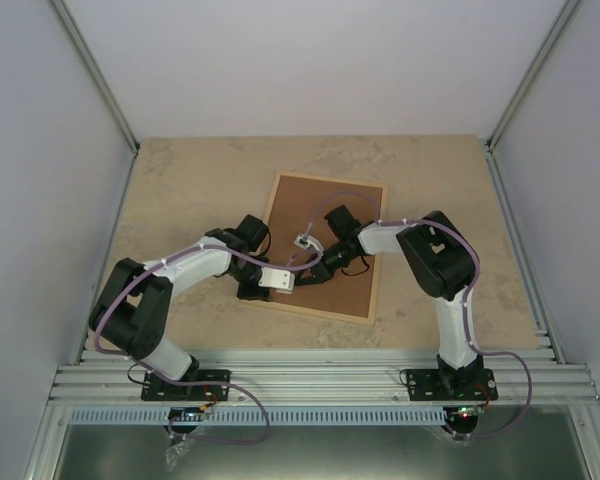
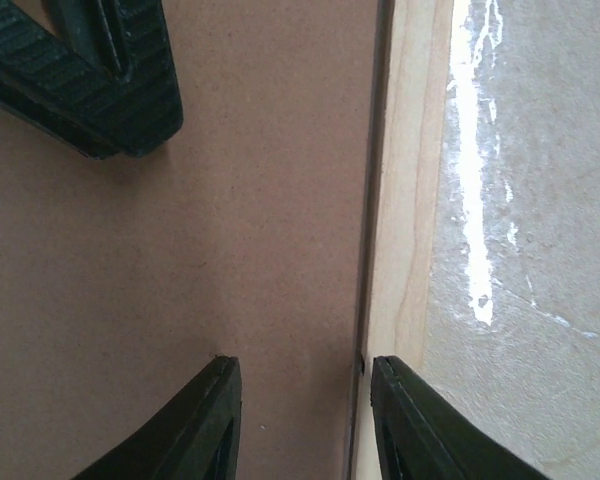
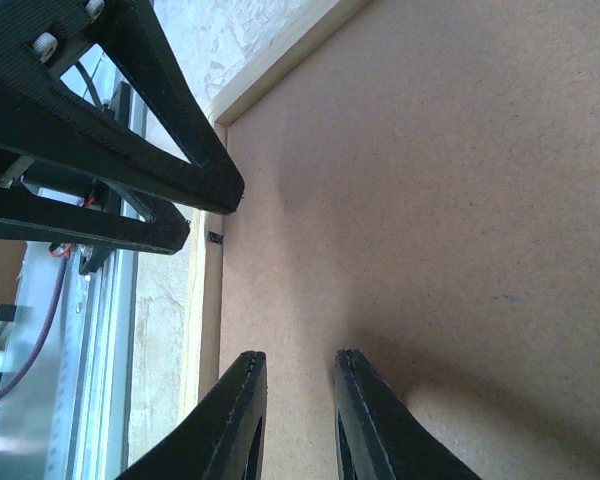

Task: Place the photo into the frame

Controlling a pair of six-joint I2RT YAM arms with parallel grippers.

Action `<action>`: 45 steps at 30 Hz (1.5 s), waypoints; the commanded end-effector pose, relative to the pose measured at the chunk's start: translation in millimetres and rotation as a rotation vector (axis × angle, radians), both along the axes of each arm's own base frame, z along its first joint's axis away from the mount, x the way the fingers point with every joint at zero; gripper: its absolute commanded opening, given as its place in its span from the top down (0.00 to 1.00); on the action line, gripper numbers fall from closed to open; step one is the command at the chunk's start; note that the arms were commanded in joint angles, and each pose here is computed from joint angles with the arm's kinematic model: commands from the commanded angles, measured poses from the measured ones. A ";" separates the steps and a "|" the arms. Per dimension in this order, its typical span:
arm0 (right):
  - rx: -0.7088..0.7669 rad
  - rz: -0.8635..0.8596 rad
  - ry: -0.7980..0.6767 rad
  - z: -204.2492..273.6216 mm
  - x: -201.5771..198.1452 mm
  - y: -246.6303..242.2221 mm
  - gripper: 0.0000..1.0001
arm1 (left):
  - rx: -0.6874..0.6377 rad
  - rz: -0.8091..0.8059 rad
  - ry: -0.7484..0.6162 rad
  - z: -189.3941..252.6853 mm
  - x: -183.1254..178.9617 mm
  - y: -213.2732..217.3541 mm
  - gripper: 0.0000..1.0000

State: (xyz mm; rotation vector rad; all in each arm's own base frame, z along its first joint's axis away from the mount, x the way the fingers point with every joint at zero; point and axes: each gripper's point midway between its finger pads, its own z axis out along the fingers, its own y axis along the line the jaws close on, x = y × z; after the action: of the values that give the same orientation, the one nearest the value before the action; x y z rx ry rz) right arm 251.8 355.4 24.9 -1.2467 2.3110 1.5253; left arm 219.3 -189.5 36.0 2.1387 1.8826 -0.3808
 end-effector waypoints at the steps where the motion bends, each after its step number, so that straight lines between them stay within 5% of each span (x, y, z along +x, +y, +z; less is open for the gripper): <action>1: -0.217 -0.047 0.070 -51.6 -13.4 -33.7 0.78 | 0.012 -0.001 -0.030 -3.8 5.2 -1.0 0.62; 45: -0.213 -0.051 0.086 -53.2 -12.9 -34.4 0.77 | 0.114 -0.018 -0.078 -26.0 1.8 6.6 0.67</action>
State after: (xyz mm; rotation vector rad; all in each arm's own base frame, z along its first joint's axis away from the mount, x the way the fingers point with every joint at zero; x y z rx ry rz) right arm 251.9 354.1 25.0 -1.2400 2.3130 1.5339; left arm 228.8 -192.6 23.7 2.1625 1.8602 -0.2348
